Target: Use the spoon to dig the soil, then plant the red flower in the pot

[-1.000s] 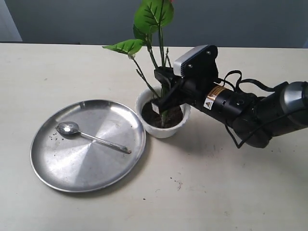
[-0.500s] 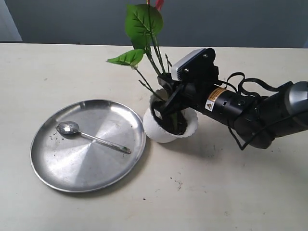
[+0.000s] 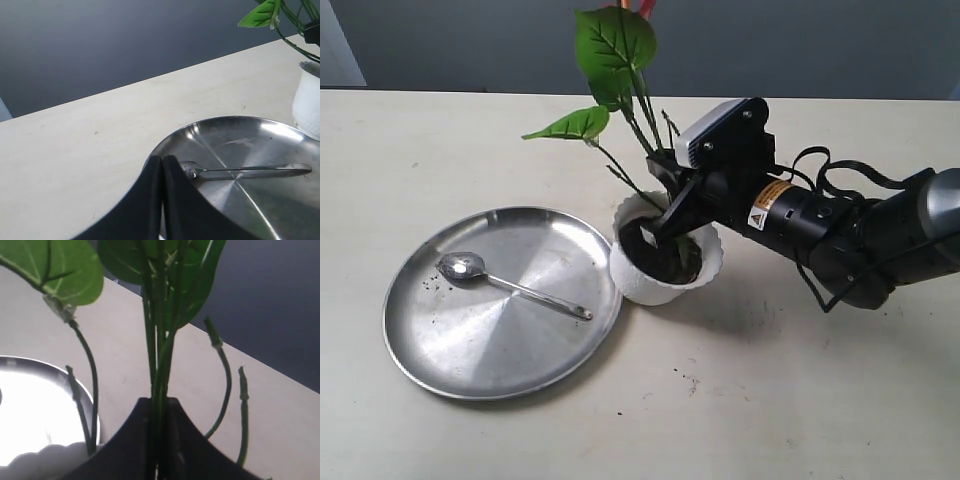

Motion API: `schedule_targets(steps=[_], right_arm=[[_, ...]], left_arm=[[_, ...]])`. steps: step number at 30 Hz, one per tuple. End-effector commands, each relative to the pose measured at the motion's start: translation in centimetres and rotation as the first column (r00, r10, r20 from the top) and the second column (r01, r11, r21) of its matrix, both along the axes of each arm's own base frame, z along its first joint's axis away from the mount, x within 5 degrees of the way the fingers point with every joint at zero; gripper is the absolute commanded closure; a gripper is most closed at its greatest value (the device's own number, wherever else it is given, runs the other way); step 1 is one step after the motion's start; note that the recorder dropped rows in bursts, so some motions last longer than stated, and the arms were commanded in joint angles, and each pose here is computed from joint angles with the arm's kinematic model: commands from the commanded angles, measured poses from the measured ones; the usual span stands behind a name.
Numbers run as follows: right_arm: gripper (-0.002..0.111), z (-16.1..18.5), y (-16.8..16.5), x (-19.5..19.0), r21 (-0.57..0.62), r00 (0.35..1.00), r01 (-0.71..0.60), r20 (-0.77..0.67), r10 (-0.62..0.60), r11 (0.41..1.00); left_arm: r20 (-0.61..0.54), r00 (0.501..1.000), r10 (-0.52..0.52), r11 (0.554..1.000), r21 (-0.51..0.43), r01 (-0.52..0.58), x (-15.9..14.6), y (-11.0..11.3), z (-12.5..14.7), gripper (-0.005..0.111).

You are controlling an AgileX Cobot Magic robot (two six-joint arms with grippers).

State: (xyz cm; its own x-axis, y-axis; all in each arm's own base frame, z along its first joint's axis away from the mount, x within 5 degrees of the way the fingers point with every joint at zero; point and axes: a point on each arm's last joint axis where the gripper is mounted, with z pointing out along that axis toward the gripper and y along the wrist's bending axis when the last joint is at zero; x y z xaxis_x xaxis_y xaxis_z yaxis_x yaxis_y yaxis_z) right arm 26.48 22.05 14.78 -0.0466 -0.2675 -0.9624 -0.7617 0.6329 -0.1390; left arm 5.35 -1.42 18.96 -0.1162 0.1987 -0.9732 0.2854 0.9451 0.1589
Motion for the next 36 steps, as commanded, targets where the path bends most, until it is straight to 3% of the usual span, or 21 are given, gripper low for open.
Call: schedule_targets(steps=[1, 15, 36], right_arm=[[0.106, 0.2, -0.3, 0.1, -0.014, 0.999, 0.021, 0.033, -0.020, 1.000], [0.106, -0.2, -0.6, 0.3, -0.038, 0.998, 0.058, -0.003, -0.059, 0.998], [0.106, 1.1, -0.7, 0.5, -0.019, 0.995, 0.080, 0.062, -0.078, 0.997]], left_arm=[[0.013, 1.000, -0.006, 1.000, -0.014, 0.006, 0.0, -0.1, 0.2, 0.106], [0.013, 1.000, -0.006, 1.000, -0.014, 0.006, 0.0, -0.1, 0.2, 0.106], [0.013, 1.000, -0.006, 1.000, -0.014, 0.006, 0.0, -0.1, 0.2, 0.106]])
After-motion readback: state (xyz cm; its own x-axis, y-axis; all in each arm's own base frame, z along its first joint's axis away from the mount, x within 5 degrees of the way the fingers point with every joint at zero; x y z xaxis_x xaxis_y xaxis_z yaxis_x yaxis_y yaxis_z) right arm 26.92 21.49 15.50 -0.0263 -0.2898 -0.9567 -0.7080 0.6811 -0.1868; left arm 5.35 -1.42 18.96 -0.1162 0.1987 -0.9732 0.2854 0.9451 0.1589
